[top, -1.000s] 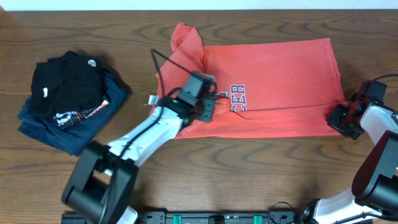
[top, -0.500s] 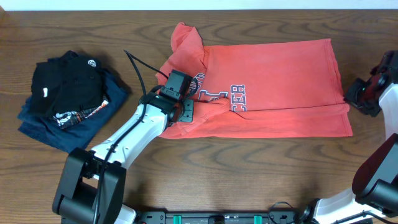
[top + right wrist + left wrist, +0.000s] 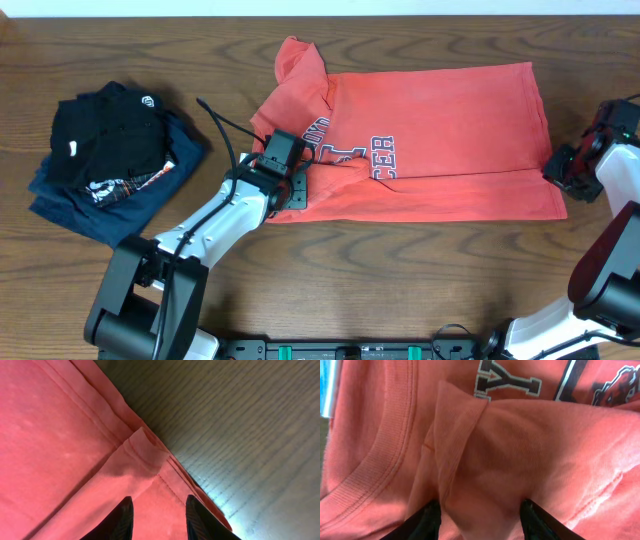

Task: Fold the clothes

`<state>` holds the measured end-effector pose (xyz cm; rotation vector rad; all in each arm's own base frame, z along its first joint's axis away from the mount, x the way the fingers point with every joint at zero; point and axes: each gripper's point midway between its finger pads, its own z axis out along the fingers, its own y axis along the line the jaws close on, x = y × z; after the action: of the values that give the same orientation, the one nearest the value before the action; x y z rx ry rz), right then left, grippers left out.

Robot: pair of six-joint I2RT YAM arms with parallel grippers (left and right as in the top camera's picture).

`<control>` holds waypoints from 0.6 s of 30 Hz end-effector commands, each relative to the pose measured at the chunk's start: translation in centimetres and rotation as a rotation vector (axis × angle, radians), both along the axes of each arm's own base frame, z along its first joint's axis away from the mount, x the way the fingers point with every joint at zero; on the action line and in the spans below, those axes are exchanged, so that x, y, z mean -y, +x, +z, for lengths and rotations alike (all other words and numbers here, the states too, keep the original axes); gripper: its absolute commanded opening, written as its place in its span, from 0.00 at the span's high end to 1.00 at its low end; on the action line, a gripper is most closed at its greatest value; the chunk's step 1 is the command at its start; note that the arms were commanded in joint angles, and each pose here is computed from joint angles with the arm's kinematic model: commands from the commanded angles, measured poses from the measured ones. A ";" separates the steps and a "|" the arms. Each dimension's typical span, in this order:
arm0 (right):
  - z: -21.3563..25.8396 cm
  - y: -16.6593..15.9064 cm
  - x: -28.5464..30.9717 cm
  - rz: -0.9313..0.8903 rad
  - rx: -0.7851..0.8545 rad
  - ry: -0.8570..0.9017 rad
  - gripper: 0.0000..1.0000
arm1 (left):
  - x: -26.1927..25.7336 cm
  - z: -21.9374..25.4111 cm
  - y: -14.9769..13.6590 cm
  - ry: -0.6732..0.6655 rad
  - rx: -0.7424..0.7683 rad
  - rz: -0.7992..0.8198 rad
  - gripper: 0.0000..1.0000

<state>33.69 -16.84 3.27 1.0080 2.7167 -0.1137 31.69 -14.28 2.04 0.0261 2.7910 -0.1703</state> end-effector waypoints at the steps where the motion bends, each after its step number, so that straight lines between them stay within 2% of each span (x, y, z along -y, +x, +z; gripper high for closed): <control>1: -1.3 -0.4 0.1 -0.002 -0.033 0.000 0.67 | -0.4 -0.8 -0.1 0.009 -0.002 0.024 0.47; 9: -1.8 0.4 0.5 -0.003 -0.011 -0.010 0.68 | -0.8 -3.2 -0.9 0.041 -0.070 0.023 0.47; 18: -1.8 0.6 0.6 -0.003 0.001 -0.014 0.69 | -0.8 -3.4 -0.9 0.040 -0.075 0.022 0.47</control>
<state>34.60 -17.32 2.05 1.0029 2.6991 -0.1192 31.48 -14.14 0.09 0.0272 2.8242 -0.1471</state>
